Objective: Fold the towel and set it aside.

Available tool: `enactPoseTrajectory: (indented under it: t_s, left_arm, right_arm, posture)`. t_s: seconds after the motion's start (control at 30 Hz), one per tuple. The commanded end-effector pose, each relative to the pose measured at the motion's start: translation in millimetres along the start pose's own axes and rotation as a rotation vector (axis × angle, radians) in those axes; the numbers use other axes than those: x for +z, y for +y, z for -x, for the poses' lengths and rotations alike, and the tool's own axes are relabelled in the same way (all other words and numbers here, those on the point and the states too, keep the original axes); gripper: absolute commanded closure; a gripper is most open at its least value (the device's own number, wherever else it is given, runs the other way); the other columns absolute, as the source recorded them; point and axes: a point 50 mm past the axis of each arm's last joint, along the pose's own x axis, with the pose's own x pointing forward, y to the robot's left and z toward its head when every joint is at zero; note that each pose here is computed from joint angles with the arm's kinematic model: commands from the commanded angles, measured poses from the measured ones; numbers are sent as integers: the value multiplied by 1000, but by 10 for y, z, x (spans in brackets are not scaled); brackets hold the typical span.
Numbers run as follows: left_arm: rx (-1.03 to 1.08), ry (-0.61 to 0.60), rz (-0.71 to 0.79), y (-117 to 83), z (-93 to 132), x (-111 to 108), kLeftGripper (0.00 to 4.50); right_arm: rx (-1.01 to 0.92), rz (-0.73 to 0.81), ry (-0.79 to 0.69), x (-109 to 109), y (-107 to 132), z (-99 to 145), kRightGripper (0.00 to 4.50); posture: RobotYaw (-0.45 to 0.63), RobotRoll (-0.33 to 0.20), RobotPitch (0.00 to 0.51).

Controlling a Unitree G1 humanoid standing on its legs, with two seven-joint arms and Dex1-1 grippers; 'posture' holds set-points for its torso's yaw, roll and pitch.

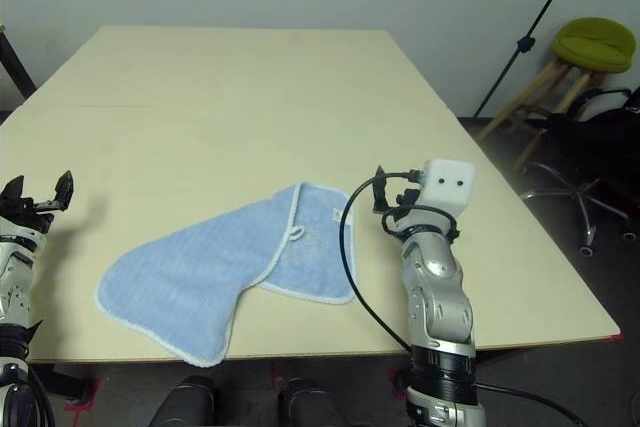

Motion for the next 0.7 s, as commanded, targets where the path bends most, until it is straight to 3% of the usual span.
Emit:
enactPoseTrajectory:
  t_s: [0.03, 0.27, 0.43, 0.57, 0.7]
  left_arm:
    - [-1, 0, -4, 24, -8, -19, 34]
    - [-52, -49, -1, 56, -119, 122, 34]
    - [-268, -60, 16, 28, -157, 318, 34]
    - [-494, -40, 20, -27, -119, 537, 34]
    - [-733, 23, 4, -153, -52, 804, 34]
  right_arm:
    - [-3, 4, -11, 47, 18, -10, 0]
    - [24, -7, -30, 142, 24, -19, 0]
    - [165, 50, 23, 298, -39, -124, 0]
    - [455, 65, 144, 449, -54, -250, 0]
    - [618, 225, 292, 559, -171, -441, 0]
  posture:
    - [64, 0, 33]
    - [48, 0, 32]
    - [56, 0, 24]
    - [97, 0, 24]
    - [159, 0, 37]
